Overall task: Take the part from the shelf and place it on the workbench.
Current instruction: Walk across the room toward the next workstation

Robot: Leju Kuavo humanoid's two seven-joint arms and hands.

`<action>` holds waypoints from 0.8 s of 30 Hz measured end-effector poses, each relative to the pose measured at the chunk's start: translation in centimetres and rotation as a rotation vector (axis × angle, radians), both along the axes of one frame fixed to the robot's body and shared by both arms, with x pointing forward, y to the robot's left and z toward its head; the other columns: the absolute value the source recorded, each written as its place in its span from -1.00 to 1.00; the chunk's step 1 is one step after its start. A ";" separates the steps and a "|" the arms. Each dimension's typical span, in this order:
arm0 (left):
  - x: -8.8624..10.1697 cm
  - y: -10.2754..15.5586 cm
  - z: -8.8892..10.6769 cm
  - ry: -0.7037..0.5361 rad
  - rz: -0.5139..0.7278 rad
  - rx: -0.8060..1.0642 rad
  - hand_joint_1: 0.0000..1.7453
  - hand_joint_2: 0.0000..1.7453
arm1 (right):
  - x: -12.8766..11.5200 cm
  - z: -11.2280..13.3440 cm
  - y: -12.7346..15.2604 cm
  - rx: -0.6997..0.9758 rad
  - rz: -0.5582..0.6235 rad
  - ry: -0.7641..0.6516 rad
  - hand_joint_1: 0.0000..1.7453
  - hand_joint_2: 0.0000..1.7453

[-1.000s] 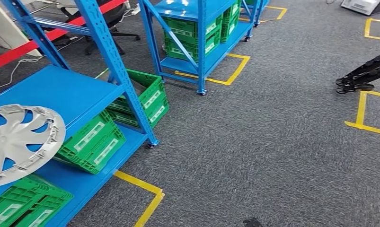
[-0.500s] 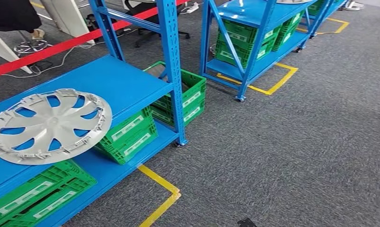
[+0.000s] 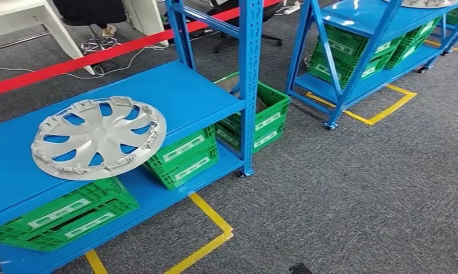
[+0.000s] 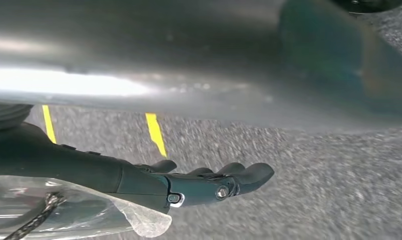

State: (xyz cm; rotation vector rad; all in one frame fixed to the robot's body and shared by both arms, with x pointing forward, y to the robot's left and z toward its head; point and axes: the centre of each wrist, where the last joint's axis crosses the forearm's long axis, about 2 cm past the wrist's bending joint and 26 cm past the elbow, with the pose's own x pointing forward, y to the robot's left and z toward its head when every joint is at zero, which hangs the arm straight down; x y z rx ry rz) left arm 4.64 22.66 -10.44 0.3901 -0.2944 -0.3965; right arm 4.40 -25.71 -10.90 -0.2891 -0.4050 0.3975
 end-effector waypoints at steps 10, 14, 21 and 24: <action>0.3 -0.1 0.0 -0.070 0.029 -0.061 -1.00 -1.00 | 0.3 0.1 0.4 0.007 0.003 -0.014 -1.00 -1.00; 0.2 -0.2 0.0 -0.093 0.019 -0.075 -1.00 -1.00 | -0.1 0.0 0.4 0.010 -0.001 -0.008 -1.00 -1.00; 0.0 -0.1 0.0 -0.100 0.019 -0.081 -1.00 -1.00 | -0.1 0.0 0.4 0.015 -0.003 -0.011 -1.00 -1.00; 0.1 -0.1 0.0 -0.101 0.027 -0.081 -1.00 -1.00 | -0.2 0.0 0.4 0.015 -0.004 -0.012 -1.00 -1.00</action>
